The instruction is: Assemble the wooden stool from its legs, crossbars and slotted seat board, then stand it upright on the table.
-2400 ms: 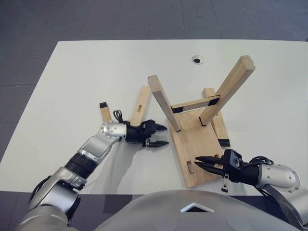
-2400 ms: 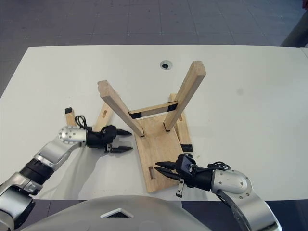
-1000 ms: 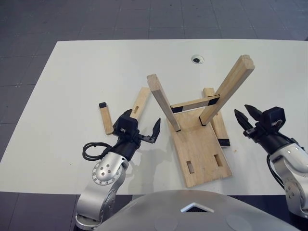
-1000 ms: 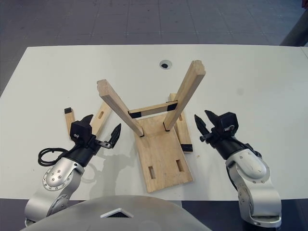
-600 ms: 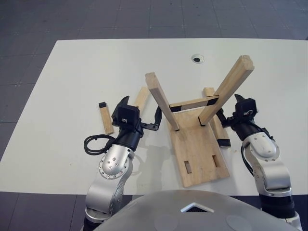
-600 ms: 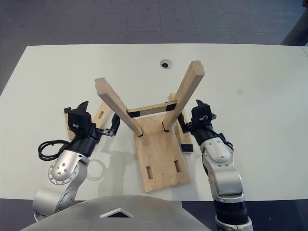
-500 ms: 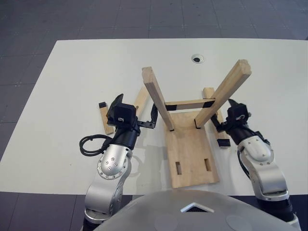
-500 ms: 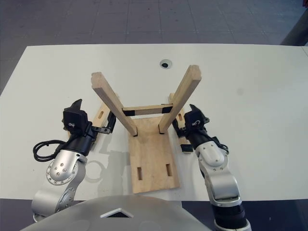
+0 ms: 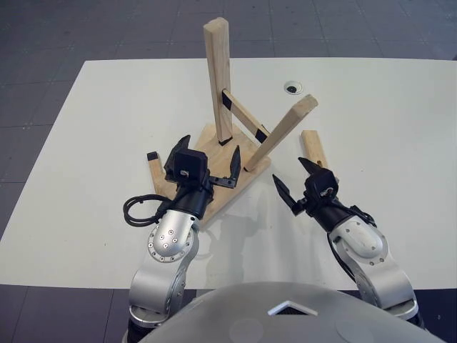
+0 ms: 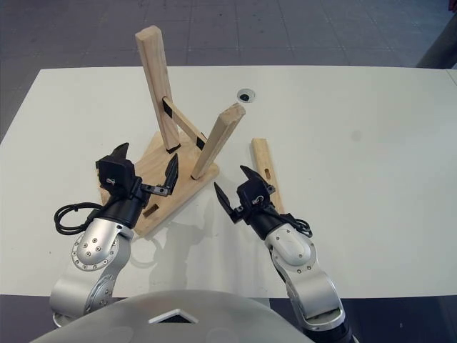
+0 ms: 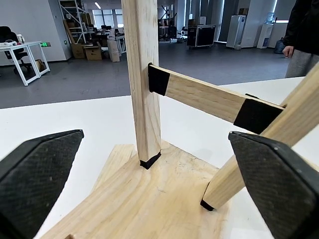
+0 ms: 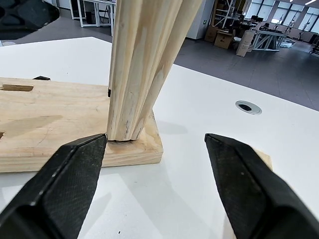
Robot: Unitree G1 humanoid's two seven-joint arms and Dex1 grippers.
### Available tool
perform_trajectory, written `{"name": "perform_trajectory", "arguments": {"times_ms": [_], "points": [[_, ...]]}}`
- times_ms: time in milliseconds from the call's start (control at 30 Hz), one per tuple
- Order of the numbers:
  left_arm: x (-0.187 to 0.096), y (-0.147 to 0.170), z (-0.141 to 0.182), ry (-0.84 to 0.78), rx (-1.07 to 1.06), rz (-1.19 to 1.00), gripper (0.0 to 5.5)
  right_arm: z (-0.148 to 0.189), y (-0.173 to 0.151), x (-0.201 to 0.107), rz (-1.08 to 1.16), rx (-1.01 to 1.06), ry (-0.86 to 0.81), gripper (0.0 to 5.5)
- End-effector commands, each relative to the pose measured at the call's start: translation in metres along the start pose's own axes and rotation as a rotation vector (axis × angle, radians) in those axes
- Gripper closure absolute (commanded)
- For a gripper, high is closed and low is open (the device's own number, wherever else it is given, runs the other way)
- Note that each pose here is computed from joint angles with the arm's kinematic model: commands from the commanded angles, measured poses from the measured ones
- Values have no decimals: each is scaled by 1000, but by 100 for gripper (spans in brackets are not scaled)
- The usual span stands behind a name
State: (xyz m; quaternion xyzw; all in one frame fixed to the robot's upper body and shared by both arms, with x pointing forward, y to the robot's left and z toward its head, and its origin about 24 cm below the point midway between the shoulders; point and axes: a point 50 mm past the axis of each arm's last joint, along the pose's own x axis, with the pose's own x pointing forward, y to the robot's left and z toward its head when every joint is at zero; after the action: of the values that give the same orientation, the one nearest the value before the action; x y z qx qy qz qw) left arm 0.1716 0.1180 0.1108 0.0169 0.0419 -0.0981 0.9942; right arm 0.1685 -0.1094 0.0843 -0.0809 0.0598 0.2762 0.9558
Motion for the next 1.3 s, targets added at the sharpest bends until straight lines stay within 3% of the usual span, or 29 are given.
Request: {"name": "perform_trajectory", "arguments": {"times_ms": [33, 333, 633, 933, 1267, 1300], "points": [[0, 1, -3, 17, 1, -4, 8, 8, -5, 0, -19, -10, -31, 189], [4, 12, -3, 4, 18, 43, 8, 1, -3, 14, 32, 36, -17, 189], [5, 17, -3, -3, 12, 53, 8, -10, -25, 54, 113, 96, 16, 189], [6, 17, -3, 0, 21, 43, 8, -15, -10, 57, 206, 87, 40, 189], [8, 16, -3, 1, 26, 36, 8, -19, -4, 61, 251, 96, 62, 2], [8, 16, -3, 1, 25, 36, 8, -19, -5, 62, 246, 97, 59, 2]]}}
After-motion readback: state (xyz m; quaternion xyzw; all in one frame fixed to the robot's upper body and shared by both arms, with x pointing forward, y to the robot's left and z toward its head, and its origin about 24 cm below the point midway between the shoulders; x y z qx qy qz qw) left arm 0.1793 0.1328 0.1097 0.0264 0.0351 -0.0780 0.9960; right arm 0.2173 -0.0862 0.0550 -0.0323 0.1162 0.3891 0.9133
